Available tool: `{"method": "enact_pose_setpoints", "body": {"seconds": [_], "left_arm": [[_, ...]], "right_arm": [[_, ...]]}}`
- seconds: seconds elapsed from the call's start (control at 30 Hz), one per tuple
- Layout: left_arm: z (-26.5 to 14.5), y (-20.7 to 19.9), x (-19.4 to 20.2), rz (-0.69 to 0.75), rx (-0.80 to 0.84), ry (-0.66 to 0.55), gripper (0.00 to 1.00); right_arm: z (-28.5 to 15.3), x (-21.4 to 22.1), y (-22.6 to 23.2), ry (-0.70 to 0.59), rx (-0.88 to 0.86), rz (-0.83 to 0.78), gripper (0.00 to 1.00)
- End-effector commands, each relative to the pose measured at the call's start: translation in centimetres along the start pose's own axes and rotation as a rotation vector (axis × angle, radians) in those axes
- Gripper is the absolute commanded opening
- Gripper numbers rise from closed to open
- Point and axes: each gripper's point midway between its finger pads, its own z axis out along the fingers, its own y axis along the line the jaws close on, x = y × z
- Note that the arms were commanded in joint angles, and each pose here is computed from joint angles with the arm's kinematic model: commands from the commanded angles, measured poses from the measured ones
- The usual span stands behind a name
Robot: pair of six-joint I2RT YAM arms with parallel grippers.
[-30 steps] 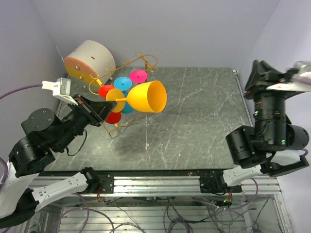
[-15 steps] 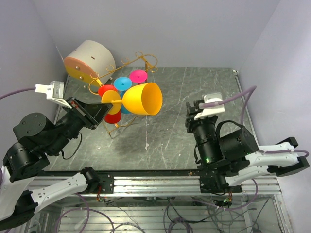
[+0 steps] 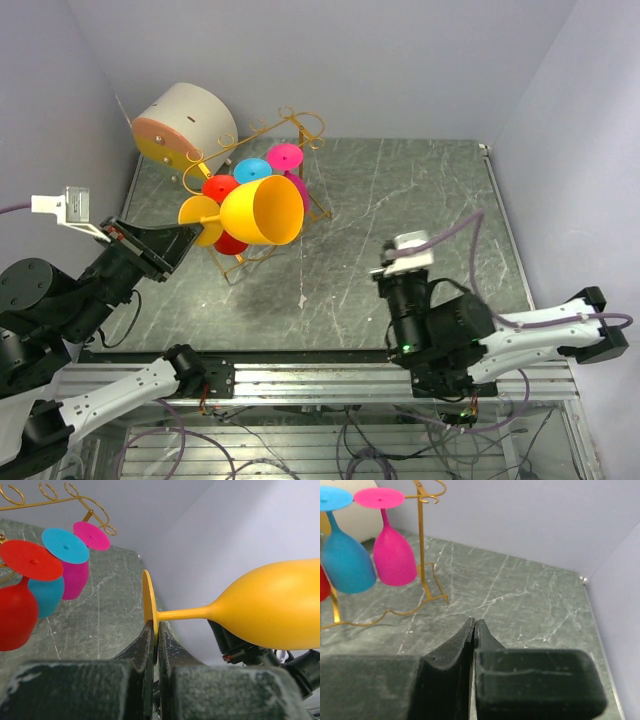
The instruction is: Take the wine glass off the wine glass rack
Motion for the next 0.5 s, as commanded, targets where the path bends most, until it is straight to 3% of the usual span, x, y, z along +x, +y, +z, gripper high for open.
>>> {"method": "enact_pose_setpoints", "body": {"seconds": [0.0,0.17,0.47], "left_arm": [[-0.7,0.4,-0.7,-0.018,-0.015,-0.023,0.07],[-1.2,0.7,-0.9,-0.021,-0.022,-0.033,0.07],[-1.4,1.1,-0.9,-0.019,-0.03,-0.041,0.07]], "right_arm": [[-1.4,4.8,1.4,0.137,0.075,-0.202,0.0],[4.2,7.1,-3.9,0.235,0.306,-0.165,0.05],[12.0,5.9,-10.9,0.351,0.712,-0.32,0.11]]}}
